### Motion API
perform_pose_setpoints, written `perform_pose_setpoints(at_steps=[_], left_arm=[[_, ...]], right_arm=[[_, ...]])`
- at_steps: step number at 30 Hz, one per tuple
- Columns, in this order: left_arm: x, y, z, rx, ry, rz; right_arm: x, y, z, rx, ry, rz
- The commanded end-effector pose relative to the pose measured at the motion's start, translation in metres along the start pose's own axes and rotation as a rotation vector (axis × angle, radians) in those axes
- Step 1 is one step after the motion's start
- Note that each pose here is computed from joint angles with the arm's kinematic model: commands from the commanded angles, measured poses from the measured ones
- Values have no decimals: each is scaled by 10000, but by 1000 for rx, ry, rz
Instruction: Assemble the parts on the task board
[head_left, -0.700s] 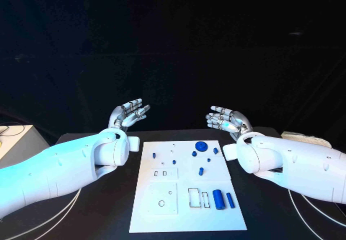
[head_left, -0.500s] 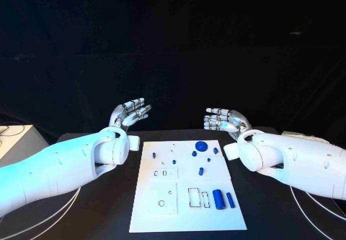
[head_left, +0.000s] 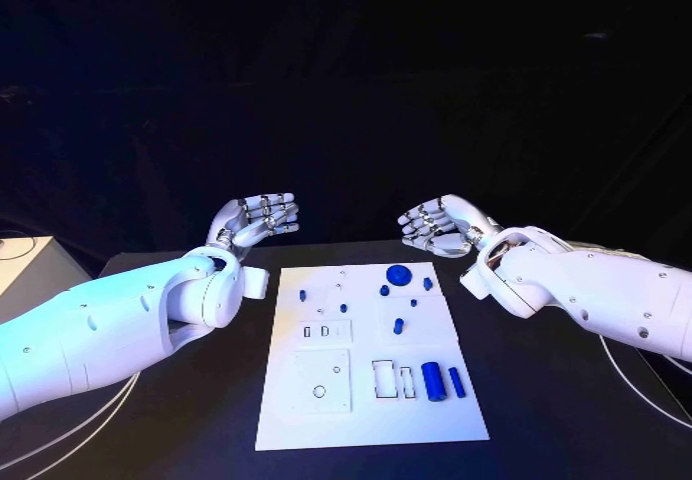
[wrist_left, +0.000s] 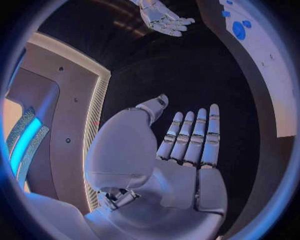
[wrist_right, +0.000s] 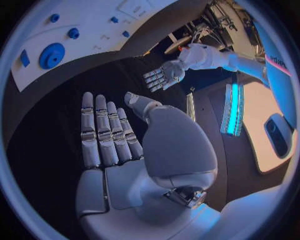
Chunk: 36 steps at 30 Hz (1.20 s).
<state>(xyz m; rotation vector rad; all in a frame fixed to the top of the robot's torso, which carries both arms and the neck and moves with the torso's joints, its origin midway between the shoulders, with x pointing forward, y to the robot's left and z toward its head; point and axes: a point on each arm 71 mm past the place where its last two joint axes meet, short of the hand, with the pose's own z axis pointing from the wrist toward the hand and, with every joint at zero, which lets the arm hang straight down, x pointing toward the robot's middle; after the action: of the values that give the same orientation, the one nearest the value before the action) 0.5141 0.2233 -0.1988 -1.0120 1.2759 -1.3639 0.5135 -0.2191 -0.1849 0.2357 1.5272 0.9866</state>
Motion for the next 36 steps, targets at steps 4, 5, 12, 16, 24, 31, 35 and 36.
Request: perform_pose_setpoints(at_steps=[4,5,12,16,24,31,35,36], left_arm=[[90,-59,-113,7,134,25],[90,-69,-138,5,144,26],[115,-145,-303,-9,217,3],[136,-188,-383,-11,245,-12],[162,-237,-464,-20,281,-29],[185,-245,-486,-29,307,-37],[182,-243,-487,-32,315,-34],[181,-243,-487,-32,316,-33]], right_arm=[[60,84,2,-48,95,-375],[66,87,3,-44,103,-397],[121,102,18,-19,150,-506],[155,102,33,-7,166,-551],[198,102,53,15,182,-606],[227,95,49,37,206,-637],[252,94,50,45,223,-649],[259,94,49,46,226,-651]])
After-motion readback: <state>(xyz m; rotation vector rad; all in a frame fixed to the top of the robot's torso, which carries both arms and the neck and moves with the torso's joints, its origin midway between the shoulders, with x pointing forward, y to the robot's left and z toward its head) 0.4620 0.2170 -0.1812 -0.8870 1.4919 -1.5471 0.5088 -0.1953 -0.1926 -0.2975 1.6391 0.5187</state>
